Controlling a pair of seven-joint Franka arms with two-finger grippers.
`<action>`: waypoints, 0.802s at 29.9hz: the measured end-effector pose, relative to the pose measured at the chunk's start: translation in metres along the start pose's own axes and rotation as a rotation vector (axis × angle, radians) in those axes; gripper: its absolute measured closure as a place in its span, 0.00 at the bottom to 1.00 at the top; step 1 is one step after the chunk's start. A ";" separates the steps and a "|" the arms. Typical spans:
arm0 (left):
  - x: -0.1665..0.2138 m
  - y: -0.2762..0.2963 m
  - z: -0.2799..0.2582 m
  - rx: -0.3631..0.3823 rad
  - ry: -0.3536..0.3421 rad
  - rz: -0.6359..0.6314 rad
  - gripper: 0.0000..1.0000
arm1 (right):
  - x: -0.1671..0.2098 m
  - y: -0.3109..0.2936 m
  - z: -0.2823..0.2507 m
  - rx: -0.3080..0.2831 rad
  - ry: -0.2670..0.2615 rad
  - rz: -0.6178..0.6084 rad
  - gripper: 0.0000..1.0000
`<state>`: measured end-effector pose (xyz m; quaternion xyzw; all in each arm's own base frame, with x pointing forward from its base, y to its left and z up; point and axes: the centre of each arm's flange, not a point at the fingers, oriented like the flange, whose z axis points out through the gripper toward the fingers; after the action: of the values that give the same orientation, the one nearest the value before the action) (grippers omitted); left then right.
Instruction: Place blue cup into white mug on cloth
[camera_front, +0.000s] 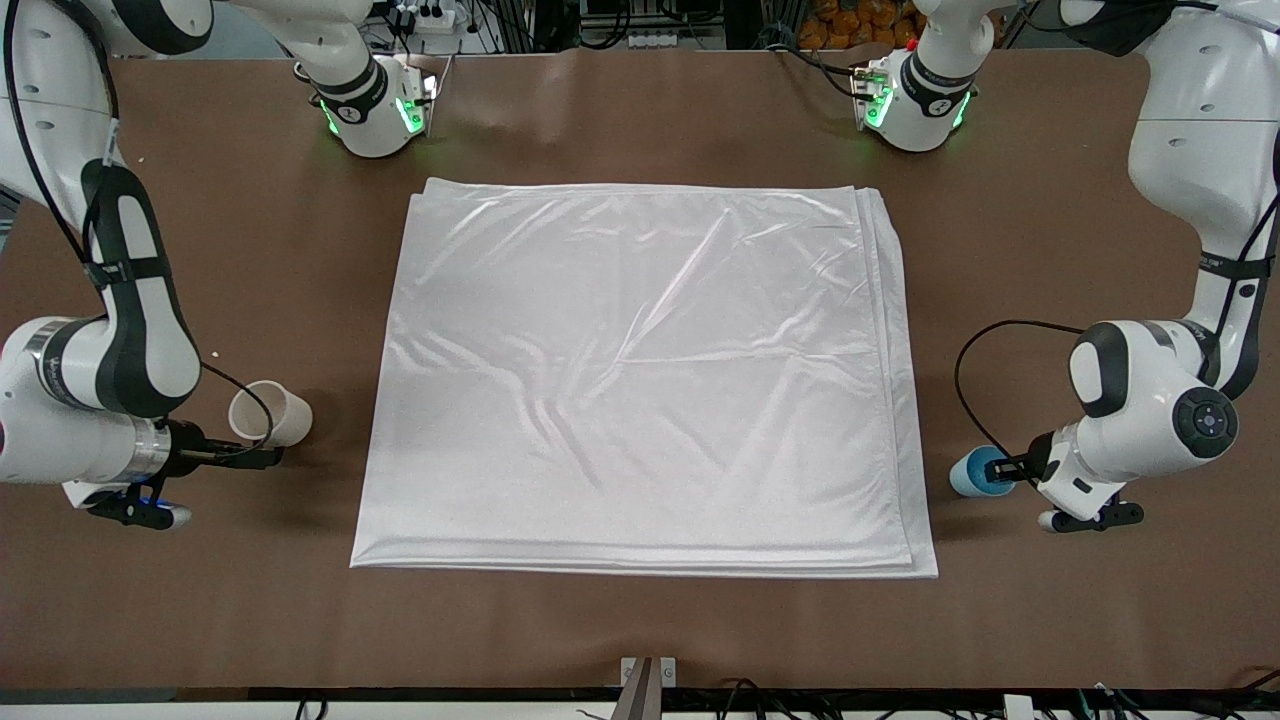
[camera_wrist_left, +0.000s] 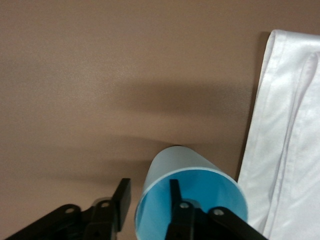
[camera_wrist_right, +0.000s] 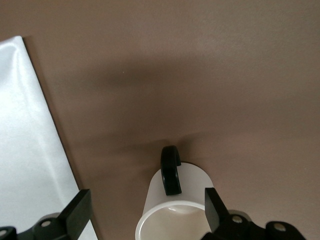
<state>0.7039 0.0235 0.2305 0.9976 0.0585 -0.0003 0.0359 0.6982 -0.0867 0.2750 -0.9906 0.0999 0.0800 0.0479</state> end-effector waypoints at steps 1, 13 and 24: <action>0.000 0.001 0.000 0.000 0.000 0.001 0.63 | 0.000 0.000 0.002 0.000 -0.003 0.000 0.00; 0.000 0.002 0.000 0.002 0.002 0.006 0.96 | 0.001 -0.003 0.019 -0.025 -0.026 -0.018 0.00; 0.006 -0.003 -0.011 0.003 0.032 0.056 0.96 | 0.002 -0.001 0.039 -0.063 -0.050 -0.084 0.03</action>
<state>0.7096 0.0276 0.2411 0.9988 0.0312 0.0167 0.0334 0.6948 -0.0817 0.2363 -0.9926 0.0544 0.1060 0.0223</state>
